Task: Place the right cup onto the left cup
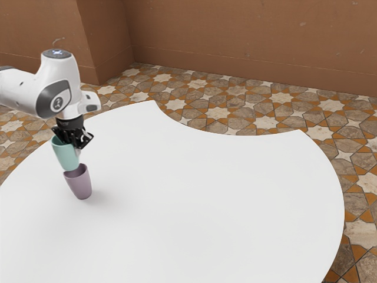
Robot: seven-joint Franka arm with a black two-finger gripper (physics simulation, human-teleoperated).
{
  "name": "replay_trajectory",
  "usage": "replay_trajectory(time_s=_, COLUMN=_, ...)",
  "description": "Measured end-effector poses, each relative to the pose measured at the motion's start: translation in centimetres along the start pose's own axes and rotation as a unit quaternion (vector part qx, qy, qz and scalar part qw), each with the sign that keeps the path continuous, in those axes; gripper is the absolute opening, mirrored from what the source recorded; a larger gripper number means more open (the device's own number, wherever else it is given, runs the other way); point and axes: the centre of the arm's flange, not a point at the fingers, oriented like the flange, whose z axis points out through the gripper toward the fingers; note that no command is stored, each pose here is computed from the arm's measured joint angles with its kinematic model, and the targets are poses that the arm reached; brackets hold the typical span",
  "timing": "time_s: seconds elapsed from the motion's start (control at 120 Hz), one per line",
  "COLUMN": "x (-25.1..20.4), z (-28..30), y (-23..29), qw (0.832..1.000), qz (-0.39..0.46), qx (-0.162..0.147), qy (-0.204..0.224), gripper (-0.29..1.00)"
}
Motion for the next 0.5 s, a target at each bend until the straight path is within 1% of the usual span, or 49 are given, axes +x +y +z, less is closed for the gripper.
replay_trajectory(time_s=0.183, x=0.5, z=0.4, y=0.8, qw=1.000, qz=0.007, qx=-0.001, qy=0.001, gripper=-0.06)
replay_trajectory(time_s=0.5, x=0.7, z=1.2, y=0.7, qw=1.000, qz=0.007, qx=-0.002, qy=0.002, gripper=-0.06)
